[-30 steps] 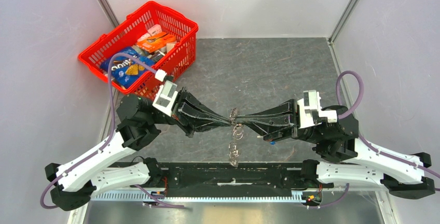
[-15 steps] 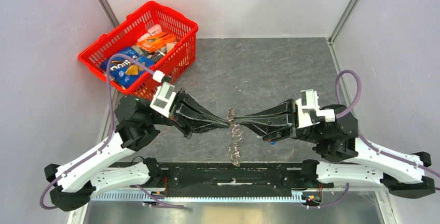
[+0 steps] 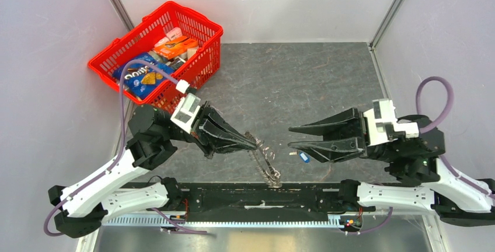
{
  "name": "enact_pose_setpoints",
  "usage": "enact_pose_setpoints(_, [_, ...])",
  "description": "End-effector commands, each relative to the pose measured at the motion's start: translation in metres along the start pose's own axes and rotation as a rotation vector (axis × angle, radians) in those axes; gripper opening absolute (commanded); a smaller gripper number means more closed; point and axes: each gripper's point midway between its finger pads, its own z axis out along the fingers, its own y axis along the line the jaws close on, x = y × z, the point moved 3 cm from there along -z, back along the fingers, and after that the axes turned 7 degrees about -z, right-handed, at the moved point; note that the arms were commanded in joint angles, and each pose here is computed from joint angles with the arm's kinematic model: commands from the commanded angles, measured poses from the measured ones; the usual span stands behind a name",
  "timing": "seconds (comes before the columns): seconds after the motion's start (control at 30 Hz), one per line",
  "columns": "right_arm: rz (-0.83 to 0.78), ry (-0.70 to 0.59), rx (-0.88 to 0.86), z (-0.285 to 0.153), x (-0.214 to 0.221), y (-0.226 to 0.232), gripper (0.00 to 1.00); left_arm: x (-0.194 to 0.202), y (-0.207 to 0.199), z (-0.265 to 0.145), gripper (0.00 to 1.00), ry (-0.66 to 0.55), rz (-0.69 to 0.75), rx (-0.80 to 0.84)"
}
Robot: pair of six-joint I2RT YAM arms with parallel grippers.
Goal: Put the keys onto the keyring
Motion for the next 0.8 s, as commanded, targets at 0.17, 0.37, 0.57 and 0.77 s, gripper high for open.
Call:
enact_pose_setpoints(0.17, [-0.060, 0.307, -0.188, -0.005, 0.007, 0.014, 0.43, -0.014, -0.026, 0.002, 0.02, 0.073, -0.019, 0.128])
enact_pose_setpoints(0.37, [-0.051, 0.482, -0.311, 0.000, 0.025, 0.022, 0.41, -0.008, -0.035, -0.002, 0.02, 0.136, -0.078, 0.156])
enact_pose_setpoints(0.57, [-0.049, 0.503, -0.413, 0.011, 0.033, 0.031, 0.40, -0.001, -0.039, -0.005, 0.02, 0.194, -0.141, 0.184])
enact_pose_setpoints(0.77, [-0.028, 0.515, -0.464, 0.020, 0.041, 0.036, 0.41, 0.010, -0.038, -0.007, 0.02, 0.255, -0.190, 0.179])
